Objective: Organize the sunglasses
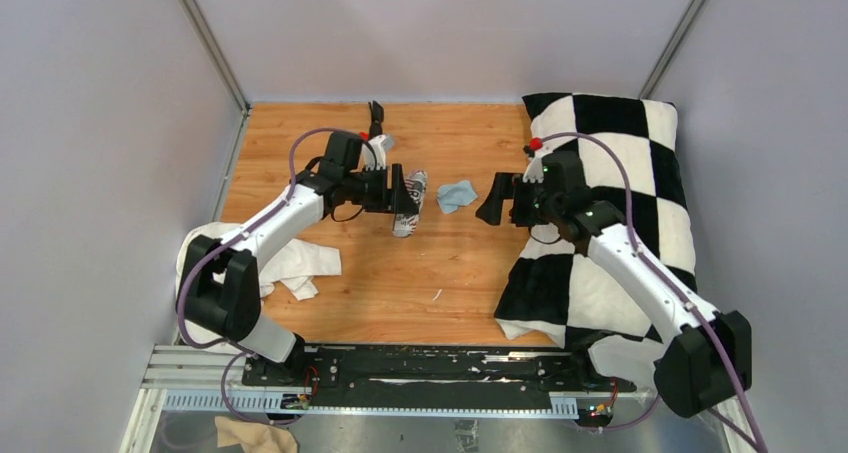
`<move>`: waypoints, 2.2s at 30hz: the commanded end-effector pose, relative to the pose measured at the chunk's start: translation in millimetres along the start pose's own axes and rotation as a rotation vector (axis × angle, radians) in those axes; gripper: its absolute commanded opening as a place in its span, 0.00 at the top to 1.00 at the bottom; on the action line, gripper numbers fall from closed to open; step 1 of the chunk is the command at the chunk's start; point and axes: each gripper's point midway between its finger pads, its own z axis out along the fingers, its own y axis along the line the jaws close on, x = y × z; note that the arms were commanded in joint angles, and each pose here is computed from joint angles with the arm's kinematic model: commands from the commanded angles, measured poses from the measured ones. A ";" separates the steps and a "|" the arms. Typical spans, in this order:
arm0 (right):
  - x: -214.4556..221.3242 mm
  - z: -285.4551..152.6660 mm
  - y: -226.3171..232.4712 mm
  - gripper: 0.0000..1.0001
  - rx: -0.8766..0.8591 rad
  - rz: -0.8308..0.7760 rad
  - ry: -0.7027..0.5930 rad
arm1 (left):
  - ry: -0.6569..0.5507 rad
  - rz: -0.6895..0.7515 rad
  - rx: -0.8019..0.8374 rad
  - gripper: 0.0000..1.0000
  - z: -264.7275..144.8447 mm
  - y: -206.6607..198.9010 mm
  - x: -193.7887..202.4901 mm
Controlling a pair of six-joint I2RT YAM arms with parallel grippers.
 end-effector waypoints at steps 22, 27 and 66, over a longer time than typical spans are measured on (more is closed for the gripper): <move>-41.1 -20.4 79.4 0.03 -0.634 0.233 -0.144 | -0.082 0.109 0.545 1.00 -37.3 -97.4 -11.6; -49.1 -15.8 83.4 0.03 -0.677 0.259 -0.158 | -0.077 0.123 0.582 1.00 -42.9 -103.7 -10.2; -72.0 15.0 144.8 0.54 -1.147 0.414 -0.168 | -0.179 0.019 0.599 1.00 -60.1 -119.5 -30.5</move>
